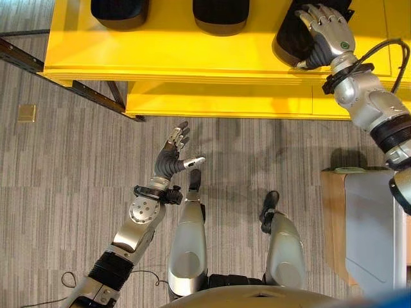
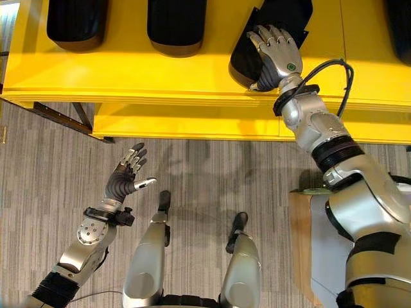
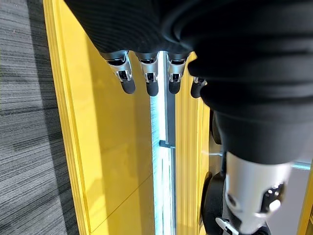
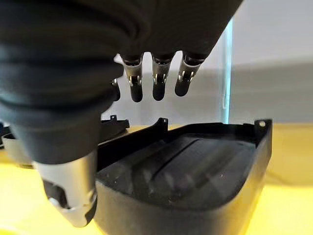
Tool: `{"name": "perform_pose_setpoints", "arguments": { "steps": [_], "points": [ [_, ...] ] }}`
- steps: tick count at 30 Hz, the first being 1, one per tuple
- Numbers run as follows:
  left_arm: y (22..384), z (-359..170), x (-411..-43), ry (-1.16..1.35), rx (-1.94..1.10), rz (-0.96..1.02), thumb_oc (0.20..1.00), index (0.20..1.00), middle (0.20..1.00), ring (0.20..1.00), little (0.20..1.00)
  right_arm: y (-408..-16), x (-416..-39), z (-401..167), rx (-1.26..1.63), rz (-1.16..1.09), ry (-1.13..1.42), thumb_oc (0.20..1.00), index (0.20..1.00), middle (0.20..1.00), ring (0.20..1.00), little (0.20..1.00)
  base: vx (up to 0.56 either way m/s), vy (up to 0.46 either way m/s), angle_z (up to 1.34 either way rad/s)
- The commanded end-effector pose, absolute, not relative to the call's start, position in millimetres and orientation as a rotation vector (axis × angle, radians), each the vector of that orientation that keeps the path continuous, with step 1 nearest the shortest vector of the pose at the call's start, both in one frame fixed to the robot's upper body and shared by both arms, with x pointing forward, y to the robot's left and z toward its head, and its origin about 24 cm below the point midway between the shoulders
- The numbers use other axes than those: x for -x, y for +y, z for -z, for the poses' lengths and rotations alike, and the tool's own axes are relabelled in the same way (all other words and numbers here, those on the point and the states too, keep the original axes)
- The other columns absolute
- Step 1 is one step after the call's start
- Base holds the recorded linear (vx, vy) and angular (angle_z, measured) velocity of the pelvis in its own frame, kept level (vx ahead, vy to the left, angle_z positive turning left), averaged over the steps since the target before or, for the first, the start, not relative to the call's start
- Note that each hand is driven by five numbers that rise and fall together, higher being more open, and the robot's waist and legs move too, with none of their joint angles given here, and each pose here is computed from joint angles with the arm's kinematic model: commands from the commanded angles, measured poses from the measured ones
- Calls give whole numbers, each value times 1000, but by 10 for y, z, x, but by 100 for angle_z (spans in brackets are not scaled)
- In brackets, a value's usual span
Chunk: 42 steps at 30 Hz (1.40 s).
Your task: Move parts from the plastic box to the shelf.
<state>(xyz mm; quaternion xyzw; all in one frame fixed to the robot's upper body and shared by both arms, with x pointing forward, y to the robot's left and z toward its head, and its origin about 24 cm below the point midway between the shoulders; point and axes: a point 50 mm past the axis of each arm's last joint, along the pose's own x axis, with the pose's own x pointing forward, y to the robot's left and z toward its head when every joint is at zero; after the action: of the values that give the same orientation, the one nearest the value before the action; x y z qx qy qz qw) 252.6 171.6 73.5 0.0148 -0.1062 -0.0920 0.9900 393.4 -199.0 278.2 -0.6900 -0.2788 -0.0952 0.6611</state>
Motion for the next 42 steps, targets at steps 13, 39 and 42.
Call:
{"name": "perform_pose_setpoints", "arguments": {
  "steps": [13, 39, 42],
  "points": [
    [1766, -890, -2407, -298, -77, 263, 1000, 1000, 1000, 1000, 1000, -2394, -3977, -3095, 1792, 281, -452, 1000, 1000, 1000, 1000, 1000, -2, 1, 1],
    [1880, -890, -2343, -279, -140, 279, 1000, 1000, 1000, 1000, 1000, -2644, -3938, -3188, 2339, 220, -246, 1000, 1000, 1000, 1000, 1000, 5, -3, 1],
    [1890, -895, -2337, -279, -149, 280, 1000, 1000, 1000, 1000, 1000, -2626, -3921, -3228, 2420, 194, -245, 1000, 1000, 1000, 1000, 1000, 0, 0, 0]
  ]
}}
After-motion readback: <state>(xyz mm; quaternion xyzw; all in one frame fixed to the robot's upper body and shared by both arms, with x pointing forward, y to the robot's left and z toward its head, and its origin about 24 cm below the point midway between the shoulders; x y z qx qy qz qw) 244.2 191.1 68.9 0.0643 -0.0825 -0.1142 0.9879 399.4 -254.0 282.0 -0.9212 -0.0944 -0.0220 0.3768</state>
